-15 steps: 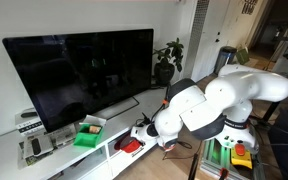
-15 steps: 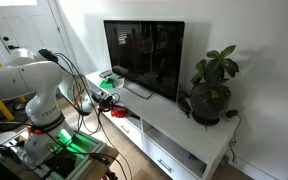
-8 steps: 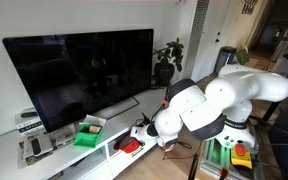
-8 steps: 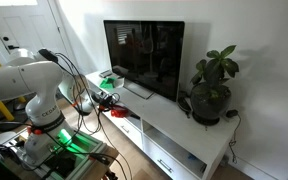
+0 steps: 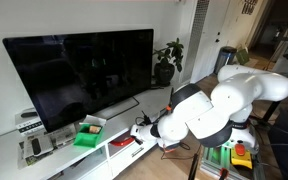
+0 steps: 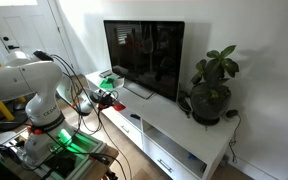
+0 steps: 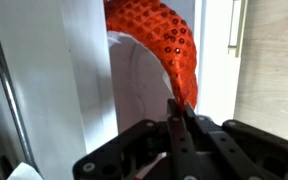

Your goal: Place the orange hat in the middle shelf of the television stand

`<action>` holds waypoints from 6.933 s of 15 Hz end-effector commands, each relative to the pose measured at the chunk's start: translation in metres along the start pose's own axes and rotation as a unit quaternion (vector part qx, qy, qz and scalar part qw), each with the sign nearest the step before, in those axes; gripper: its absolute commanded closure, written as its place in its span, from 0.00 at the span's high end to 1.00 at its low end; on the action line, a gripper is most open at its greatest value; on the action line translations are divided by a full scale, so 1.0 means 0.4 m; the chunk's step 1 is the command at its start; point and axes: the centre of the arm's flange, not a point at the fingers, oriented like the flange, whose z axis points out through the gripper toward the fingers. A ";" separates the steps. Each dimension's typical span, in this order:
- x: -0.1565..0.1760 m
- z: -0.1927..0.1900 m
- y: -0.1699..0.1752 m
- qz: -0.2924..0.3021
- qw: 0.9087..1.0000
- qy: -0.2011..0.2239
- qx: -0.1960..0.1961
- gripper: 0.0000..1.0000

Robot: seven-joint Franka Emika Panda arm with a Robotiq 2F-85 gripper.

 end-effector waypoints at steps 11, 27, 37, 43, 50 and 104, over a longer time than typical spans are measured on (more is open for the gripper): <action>-0.054 0.088 -0.050 0.050 0.998 -0.004 -0.025 0.01; -0.043 0.164 -0.051 0.055 0.998 0.014 0.006 0.48; -0.060 0.166 -0.042 0.046 0.999 0.009 -0.016 1.00; -0.046 0.151 -0.045 0.080 0.997 0.013 -0.005 1.00; -0.051 0.157 -0.039 0.093 0.996 0.007 0.008 1.00; -0.033 0.180 -0.062 0.063 0.995 -0.004 0.078 1.00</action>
